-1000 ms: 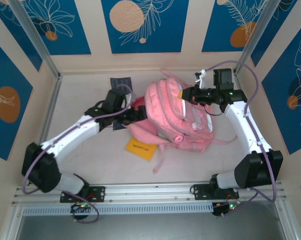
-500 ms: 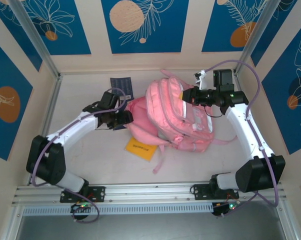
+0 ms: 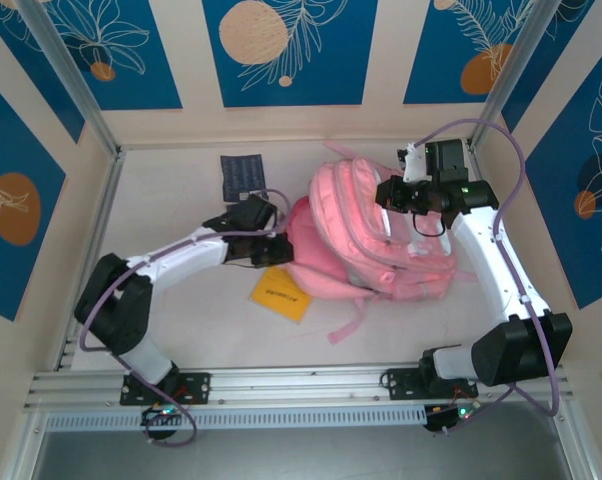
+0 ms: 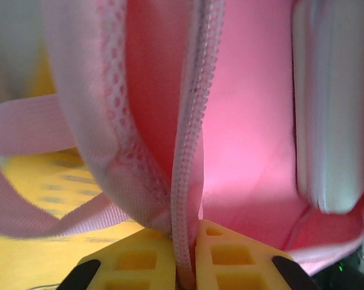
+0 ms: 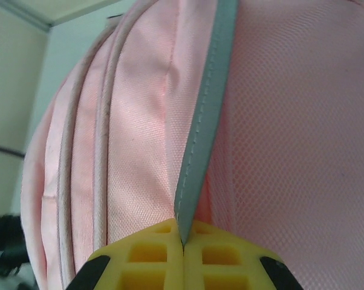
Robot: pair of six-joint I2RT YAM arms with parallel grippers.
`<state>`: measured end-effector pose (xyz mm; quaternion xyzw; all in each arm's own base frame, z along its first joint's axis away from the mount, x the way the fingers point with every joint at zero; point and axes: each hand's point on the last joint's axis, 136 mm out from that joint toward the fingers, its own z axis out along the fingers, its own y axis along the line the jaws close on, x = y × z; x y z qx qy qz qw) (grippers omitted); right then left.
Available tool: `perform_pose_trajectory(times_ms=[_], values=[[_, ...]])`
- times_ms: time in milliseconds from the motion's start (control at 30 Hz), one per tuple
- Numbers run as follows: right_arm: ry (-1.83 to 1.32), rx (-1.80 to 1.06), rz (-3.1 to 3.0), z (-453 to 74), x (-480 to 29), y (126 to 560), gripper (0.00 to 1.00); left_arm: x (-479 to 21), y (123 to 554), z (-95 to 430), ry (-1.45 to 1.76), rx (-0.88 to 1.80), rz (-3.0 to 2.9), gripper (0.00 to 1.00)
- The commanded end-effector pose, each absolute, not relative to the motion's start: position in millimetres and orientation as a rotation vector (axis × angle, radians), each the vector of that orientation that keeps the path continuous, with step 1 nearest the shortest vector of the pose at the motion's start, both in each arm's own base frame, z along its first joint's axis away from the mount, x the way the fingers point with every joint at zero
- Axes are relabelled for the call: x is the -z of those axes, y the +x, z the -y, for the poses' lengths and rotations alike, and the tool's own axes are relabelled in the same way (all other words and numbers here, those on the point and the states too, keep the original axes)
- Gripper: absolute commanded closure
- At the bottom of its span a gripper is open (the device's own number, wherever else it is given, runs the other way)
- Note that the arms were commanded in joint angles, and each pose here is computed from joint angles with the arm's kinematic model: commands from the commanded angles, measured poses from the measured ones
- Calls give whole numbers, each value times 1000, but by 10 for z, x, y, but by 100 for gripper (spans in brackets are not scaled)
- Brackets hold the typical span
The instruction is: Pack the student bag
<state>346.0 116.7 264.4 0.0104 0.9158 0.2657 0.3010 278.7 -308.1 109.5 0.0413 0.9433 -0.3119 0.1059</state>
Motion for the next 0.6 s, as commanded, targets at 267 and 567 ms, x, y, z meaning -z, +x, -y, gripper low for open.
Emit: perform_pose_trajectory(times_ms=[267, 567], values=[[137, -369, -2415, -751, -2620, 3734, 54, -1404, 2334, 3610, 488, 1094, -2773, 46], [-157, -523, -2442, -1703, -2564, 3076, 77, -1523, 2673, 2549, 161, 782, -2722, 43]])
